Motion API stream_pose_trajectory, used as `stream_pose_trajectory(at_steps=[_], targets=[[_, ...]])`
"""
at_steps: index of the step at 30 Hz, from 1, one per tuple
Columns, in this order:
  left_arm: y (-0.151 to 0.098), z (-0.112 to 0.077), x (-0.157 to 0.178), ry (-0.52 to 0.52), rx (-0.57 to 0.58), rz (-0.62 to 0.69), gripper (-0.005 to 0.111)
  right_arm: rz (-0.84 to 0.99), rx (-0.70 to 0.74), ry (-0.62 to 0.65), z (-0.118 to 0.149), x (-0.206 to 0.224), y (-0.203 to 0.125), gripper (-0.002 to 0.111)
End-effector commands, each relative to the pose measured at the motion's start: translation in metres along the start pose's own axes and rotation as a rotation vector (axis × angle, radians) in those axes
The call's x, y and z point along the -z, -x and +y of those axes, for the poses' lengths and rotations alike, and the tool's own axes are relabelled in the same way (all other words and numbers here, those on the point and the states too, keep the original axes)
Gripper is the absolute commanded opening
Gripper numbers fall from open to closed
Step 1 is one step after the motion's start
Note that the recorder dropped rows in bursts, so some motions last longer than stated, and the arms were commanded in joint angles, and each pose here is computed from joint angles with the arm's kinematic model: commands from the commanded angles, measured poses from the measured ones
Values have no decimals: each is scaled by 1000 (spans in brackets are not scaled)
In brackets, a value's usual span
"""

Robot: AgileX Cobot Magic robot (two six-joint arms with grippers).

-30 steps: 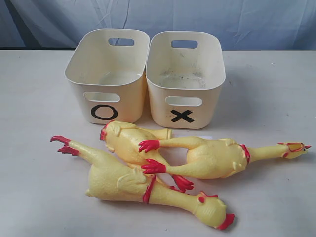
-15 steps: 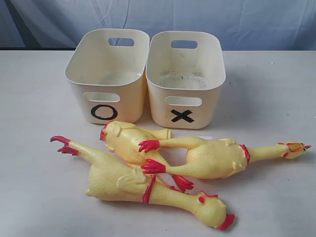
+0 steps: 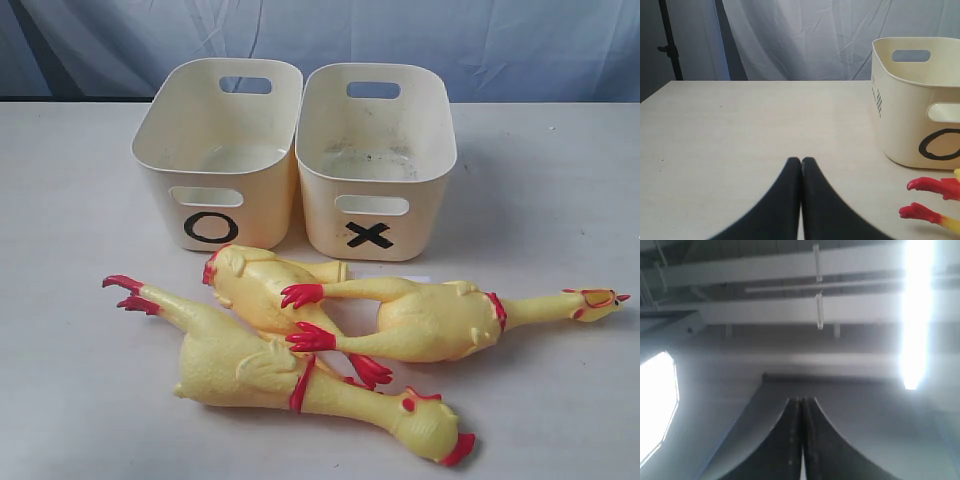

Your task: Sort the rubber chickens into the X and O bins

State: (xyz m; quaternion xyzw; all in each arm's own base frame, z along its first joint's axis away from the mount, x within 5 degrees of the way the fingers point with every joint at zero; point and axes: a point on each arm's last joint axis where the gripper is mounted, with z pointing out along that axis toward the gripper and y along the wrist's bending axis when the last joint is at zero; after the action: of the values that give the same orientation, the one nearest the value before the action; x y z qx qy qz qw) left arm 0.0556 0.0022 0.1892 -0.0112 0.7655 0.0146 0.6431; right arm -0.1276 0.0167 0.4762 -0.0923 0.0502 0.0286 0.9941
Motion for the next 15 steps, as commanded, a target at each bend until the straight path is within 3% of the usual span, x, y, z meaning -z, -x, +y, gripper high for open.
stream_pose_trajectory(at_steps=[1, 4, 9, 10, 12, 15], targets=[[2, 0, 1, -3, 1, -23, 0, 679, -222, -362, -37, -39, -50, -1], [2, 0, 1, -3, 1, -23, 0, 1004, -269, -471, -47, -42, -102, -1], [2, 0, 1, -3, 1, -23, 0, 1483, -161, -335, -40, -27, -189, -1], [2, 0, 1, -3, 1, -23, 0, 1658, -164, -274, -33, -16, -218, -1], [2, 0, 1, -3, 1, -23, 0, 1840, -318, -277, -19, -3, -251, -1], [2, 0, 1, -3, 1, -23, 0, 2000, -411, -202, -4, 10, -287, -1]])
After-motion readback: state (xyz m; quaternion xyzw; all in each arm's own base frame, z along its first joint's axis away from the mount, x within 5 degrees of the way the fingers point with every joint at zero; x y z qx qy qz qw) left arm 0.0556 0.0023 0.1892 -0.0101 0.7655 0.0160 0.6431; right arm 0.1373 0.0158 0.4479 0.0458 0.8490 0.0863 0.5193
